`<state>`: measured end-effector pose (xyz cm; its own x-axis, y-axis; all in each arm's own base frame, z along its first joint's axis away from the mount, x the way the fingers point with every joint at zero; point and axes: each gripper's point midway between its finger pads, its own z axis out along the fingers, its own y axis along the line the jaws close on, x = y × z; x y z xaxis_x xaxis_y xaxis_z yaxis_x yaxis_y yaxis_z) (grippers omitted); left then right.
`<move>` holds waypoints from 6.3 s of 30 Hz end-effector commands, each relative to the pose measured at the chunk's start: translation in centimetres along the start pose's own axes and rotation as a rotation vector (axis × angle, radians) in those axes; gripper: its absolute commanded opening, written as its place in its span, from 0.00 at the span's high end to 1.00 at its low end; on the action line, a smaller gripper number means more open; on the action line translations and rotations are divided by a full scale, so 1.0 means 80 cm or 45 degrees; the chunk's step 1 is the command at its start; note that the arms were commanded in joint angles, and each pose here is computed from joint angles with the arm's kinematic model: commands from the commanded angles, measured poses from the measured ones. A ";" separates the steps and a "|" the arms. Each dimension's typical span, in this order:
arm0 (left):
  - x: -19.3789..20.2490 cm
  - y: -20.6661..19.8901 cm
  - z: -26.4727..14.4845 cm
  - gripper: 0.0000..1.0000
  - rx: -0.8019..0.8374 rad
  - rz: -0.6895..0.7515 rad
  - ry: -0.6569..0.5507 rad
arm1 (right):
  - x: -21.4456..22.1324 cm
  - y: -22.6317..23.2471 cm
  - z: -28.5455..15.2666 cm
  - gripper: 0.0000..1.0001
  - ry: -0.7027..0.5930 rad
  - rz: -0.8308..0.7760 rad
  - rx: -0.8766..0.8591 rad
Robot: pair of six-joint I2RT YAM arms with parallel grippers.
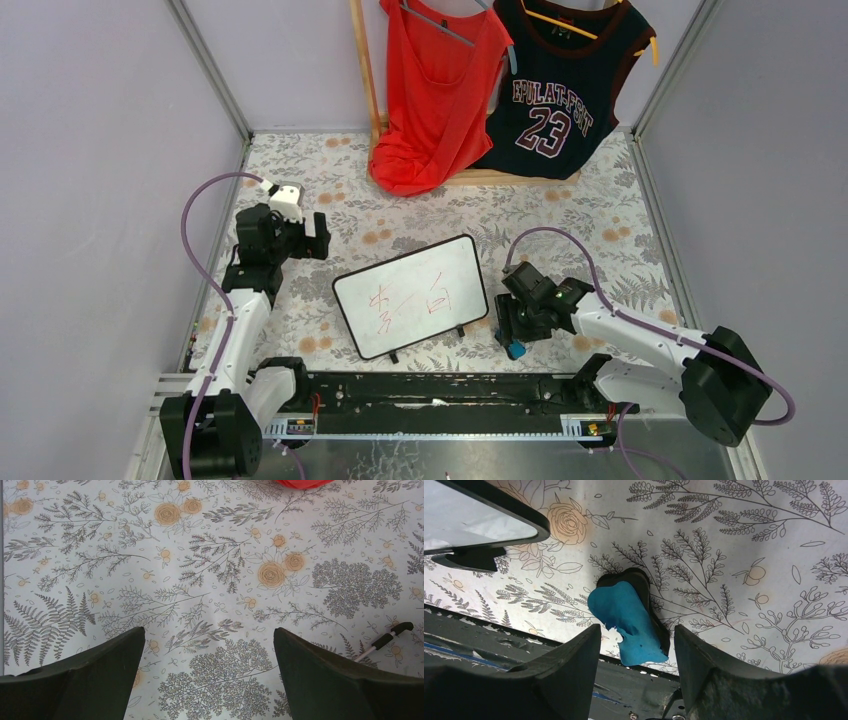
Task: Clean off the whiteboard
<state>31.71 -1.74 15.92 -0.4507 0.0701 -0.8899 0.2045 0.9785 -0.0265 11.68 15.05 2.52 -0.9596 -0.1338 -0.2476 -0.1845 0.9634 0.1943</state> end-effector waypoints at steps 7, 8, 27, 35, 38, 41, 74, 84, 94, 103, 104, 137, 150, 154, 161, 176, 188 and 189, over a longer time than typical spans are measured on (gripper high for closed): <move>0.004 0.005 -0.003 0.00 -0.025 0.017 -0.003 | -0.004 0.004 0.001 0.41 -0.017 0.002 -0.001; 0.004 0.004 -0.004 0.00 -0.023 0.018 -0.003 | -0.004 0.004 0.002 0.41 -0.015 0.004 0.000; 0.006 0.004 -0.007 0.00 -0.030 0.019 -0.007 | -0.002 0.001 0.006 0.57 0.008 0.009 0.025; 0.007 0.004 -0.007 0.00 -0.030 0.018 -0.006 | -0.005 -0.004 0.005 0.48 -0.015 0.027 0.056; 0.009 0.004 -0.007 0.00 -0.029 0.015 -0.003 | -0.004 -0.004 0.004 0.39 -0.009 0.026 0.057; 0.010 0.003 -0.007 0.00 -0.027 0.014 0.001 | -0.004 -0.004 0.003 0.38 -0.014 0.025 0.053; 0.012 0.004 -0.009 0.00 -0.036 0.018 -0.003 | 0.000 -0.008 0.010 0.68 -0.007 0.024 0.123; 0.008 -0.002 -0.014 0.00 -0.004 0.004 0.015 | -0.030 -0.001 -0.022 1.00 -0.191 0.069 0.081; -0.016 -0.019 -0.024 0.11 0.117 0.038 0.037 | -0.075 0.009 -0.087 1.00 -0.403 0.090 0.051; -0.070 -0.041 -0.051 0.12 0.408 0.026 0.014 | -0.080 0.020 -0.087 1.00 -0.409 0.052 0.004; -0.074 -0.044 -0.058 0.12 0.468 0.035 0.017 | -0.082 0.020 -0.089 1.00 -0.416 0.047 0.003; 0.021 -0.123 -0.150 0.40 1.148 0.070 0.255 | -0.096 0.021 -0.097 1.00 -0.462 0.012 0.027; 0.021 -0.131 -0.144 0.49 1.215 0.026 0.244 | -0.096 0.018 -0.096 1.00 -0.467 0.025 0.032; 0.021 -0.134 -0.139 0.49 1.209 0.031 0.254 | -0.096 0.018 -0.096 1.00 -0.468 0.028 0.033; 0.023 -0.139 -0.132 0.49 1.189 0.072 0.279 | -0.096 0.018 -0.095 1.00 -0.470 0.032 0.033; 0.030 -0.150 -0.126 0.56 1.244 0.073 0.344 | -0.096 0.017 -0.096 1.00 -0.473 0.034 0.036; 0.035 -0.157 -0.124 0.67 1.279 0.077 0.393 | -0.096 0.018 -0.098 1.00 -0.473 0.037 0.033; 0.036 -0.157 -0.124 0.70 1.280 0.075 0.396 | -0.096 0.018 -0.097 1.00 -0.473 0.038 0.032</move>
<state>18.77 -11.87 18.13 -0.6072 0.2904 -0.7396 0.7837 0.3727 -0.4970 16.66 15.43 10.88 -0.8404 -0.0375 -0.5407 -0.1544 0.9728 0.1726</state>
